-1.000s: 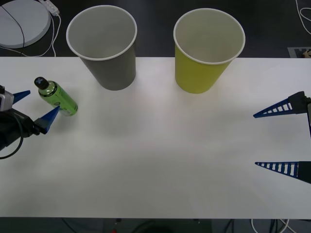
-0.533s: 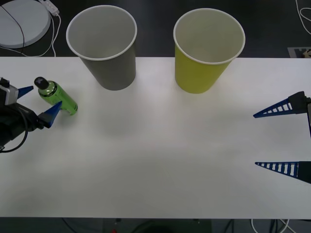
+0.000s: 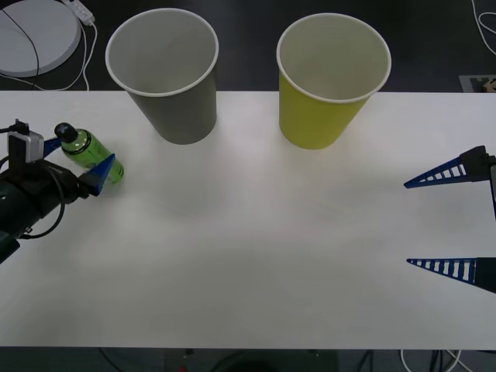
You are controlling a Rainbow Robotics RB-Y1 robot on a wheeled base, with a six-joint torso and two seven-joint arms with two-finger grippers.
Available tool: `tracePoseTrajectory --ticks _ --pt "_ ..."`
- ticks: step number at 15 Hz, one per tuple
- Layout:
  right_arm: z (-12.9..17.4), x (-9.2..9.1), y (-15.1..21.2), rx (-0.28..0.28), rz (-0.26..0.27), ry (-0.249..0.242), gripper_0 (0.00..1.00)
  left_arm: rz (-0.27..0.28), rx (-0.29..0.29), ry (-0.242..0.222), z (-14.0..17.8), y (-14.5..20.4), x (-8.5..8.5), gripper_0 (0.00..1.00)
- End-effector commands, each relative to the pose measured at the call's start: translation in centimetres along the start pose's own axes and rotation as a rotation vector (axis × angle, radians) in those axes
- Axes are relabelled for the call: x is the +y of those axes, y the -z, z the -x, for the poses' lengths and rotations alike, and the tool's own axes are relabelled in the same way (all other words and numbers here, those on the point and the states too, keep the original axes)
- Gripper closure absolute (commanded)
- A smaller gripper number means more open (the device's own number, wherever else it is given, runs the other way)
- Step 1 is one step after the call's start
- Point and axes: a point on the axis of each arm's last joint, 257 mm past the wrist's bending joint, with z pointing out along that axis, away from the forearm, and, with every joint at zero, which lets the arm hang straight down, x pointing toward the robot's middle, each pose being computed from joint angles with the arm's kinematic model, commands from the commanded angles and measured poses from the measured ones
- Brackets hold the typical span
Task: Put the can into the green bin and the plastic bottle into the gray bin
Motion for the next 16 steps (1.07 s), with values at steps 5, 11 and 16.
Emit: tracePoseTrajectory --ticks 5,11,16 --pt "0.0 0.0 0.0 0.0 0.0 0.0 0.0 -0.003 0.006 -0.015 0.0 -1.5 0.2 0.0" --pt "0.0 0.0 0.0 0.0 0.0 0.0 0.0 -0.002 -0.005 -0.005 0.0 -2.4 -0.5 0.0" --pt "0.0 0.0 0.0 0.0 0.0 0.0 0.0 -0.003 -0.003 -0.012 -0.1 -2.4 -0.6 0.0"
